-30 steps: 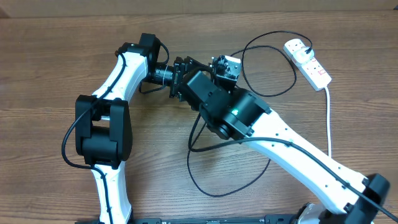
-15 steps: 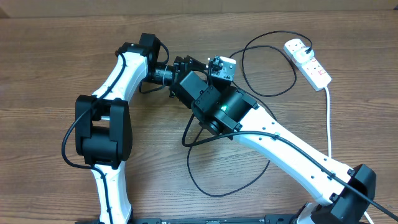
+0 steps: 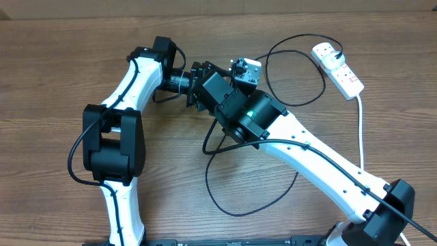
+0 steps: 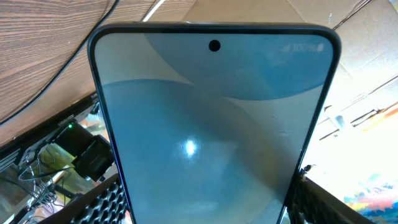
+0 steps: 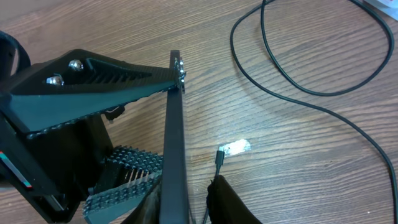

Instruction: Plug charger to phone and switch on socket

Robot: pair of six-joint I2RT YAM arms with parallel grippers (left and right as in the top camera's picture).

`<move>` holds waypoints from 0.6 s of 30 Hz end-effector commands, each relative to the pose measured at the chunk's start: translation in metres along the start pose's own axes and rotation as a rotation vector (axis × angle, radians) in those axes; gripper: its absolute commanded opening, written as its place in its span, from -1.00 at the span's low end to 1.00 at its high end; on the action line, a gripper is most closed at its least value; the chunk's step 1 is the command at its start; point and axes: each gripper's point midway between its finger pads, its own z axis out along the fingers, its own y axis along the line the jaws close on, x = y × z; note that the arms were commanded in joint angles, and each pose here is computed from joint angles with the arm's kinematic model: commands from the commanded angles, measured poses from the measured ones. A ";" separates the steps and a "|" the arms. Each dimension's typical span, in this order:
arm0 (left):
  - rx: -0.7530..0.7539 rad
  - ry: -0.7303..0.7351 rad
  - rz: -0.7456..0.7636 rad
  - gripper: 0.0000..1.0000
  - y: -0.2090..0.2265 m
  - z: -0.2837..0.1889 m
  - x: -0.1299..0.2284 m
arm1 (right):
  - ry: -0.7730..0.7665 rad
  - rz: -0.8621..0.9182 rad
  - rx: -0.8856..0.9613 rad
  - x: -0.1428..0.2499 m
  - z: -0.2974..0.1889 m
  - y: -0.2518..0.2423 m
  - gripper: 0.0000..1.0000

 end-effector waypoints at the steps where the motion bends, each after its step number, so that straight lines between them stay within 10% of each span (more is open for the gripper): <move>1: 0.044 0.039 0.033 0.40 -0.015 -0.001 0.008 | -0.021 0.022 -0.015 -0.011 -0.005 0.003 -0.70; 11: 0.056 0.051 0.036 0.41 -0.017 -0.001 0.010 | -0.012 0.033 -0.029 -0.010 -0.005 0.006 -0.93; 18: 0.054 0.048 0.040 0.44 -0.017 -0.001 0.009 | -0.032 0.465 -0.013 -0.016 -0.005 0.000 -0.93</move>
